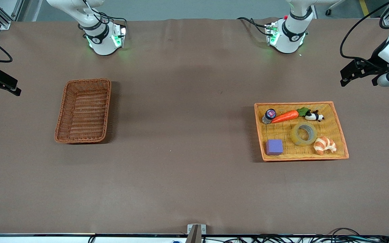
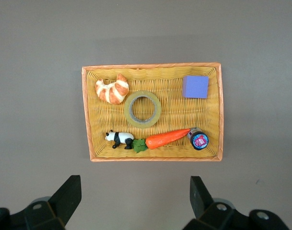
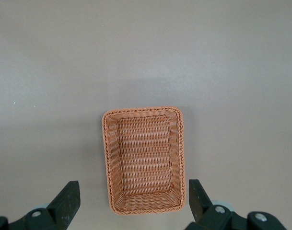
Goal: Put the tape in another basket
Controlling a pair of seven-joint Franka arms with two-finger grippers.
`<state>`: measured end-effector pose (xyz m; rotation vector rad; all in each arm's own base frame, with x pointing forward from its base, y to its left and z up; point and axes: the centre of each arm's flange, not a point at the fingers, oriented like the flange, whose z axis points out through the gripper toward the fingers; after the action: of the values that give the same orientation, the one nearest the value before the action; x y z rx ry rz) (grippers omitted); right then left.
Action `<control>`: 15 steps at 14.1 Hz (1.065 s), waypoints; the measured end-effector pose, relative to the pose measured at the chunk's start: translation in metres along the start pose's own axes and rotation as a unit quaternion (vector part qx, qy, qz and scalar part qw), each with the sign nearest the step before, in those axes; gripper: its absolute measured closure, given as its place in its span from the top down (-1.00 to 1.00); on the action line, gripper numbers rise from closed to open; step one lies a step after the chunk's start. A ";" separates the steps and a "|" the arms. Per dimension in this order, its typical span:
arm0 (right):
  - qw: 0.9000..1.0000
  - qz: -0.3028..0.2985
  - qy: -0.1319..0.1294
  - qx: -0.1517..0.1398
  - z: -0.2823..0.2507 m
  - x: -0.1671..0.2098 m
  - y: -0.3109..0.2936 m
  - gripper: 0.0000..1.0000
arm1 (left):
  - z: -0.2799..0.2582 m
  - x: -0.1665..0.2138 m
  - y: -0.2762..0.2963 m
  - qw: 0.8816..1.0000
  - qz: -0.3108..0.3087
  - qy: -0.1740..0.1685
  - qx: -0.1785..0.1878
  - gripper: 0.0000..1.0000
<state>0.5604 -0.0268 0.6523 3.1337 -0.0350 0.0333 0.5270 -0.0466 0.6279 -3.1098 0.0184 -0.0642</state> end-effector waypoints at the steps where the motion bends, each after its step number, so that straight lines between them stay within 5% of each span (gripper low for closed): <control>1: 1.000 0.000 0.000 0.000 0.000 0.000 0.000 1.00 | 0.001 0.001 0.000 1.000 0.000 -0.001 0.000 1.00; 10: 1.000 0.001 0.000 0.000 0.000 0.000 0.001 1.00 | 0.027 0.033 -0.046 0.999 -0.032 -0.015 -0.003 1.00; 15: 1.000 0.001 0.000 0.000 0.000 0.000 0.001 1.00 | 0.120 0.067 -0.049 0.996 -0.031 -0.083 -0.008 1.00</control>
<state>0.5603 -0.0283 0.6520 3.1336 -0.0392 0.0322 0.5990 0.0057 0.5121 -3.1194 -0.0823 0.1937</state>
